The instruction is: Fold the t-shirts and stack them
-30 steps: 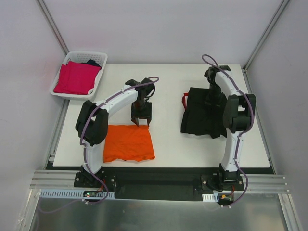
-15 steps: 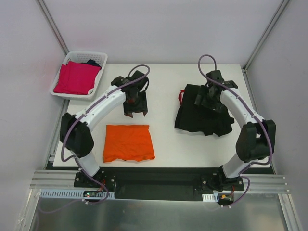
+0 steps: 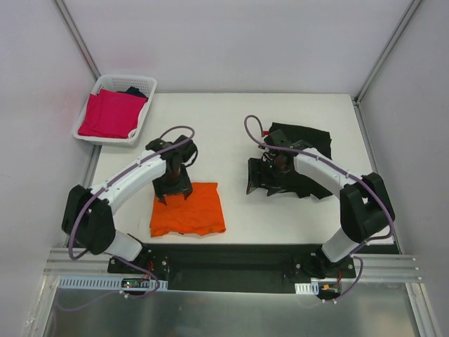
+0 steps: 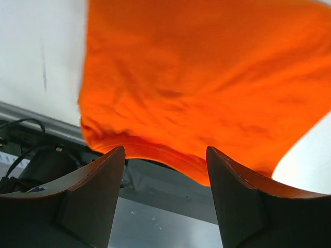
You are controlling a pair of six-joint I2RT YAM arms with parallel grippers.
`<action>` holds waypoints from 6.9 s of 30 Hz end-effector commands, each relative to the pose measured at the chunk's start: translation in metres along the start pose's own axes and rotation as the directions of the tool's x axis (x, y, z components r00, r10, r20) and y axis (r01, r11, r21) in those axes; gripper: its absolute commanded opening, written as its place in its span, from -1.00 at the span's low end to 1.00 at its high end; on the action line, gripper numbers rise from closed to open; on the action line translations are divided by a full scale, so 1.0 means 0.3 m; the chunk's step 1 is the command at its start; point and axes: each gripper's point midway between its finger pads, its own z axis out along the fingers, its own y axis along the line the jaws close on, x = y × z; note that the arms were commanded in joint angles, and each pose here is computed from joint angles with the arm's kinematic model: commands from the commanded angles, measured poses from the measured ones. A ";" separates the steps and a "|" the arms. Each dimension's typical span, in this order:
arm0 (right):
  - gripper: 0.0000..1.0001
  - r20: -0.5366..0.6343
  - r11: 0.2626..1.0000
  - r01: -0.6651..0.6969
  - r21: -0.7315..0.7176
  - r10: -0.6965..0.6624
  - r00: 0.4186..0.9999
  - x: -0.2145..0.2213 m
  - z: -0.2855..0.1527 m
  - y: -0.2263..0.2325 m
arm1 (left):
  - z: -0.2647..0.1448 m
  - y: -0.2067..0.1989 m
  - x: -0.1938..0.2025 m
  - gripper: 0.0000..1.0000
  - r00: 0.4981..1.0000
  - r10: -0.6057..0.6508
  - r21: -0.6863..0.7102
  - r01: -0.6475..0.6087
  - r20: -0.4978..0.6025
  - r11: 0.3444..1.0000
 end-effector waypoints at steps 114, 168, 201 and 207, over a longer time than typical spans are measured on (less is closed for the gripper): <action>-0.98 -0.248 0.977 -0.017 -0.214 -0.037 0.968 0.073 0.281 0.139 | 0.287 -0.183 -0.117 0.50 0.994 -0.108 0.502 0.110 -0.034 0.858; -0.98 0.004 0.984 0.025 -0.176 -0.024 1.000 -0.185 -0.035 0.120 | -0.032 -0.358 -0.199 -1.00 0.994 -0.035 0.645 -0.040 0.103 0.763; -0.98 0.170 0.989 0.047 -0.141 -0.022 0.985 -0.254 -0.316 0.108 | -0.346 -0.478 -0.251 -0.97 0.961 0.007 0.664 -0.196 0.276 0.722; -0.98 0.204 0.998 0.004 -0.070 0.010 0.979 -0.240 -0.377 0.024 | -0.381 -0.533 -0.237 -0.96 0.958 0.031 0.671 -0.221 0.284 0.708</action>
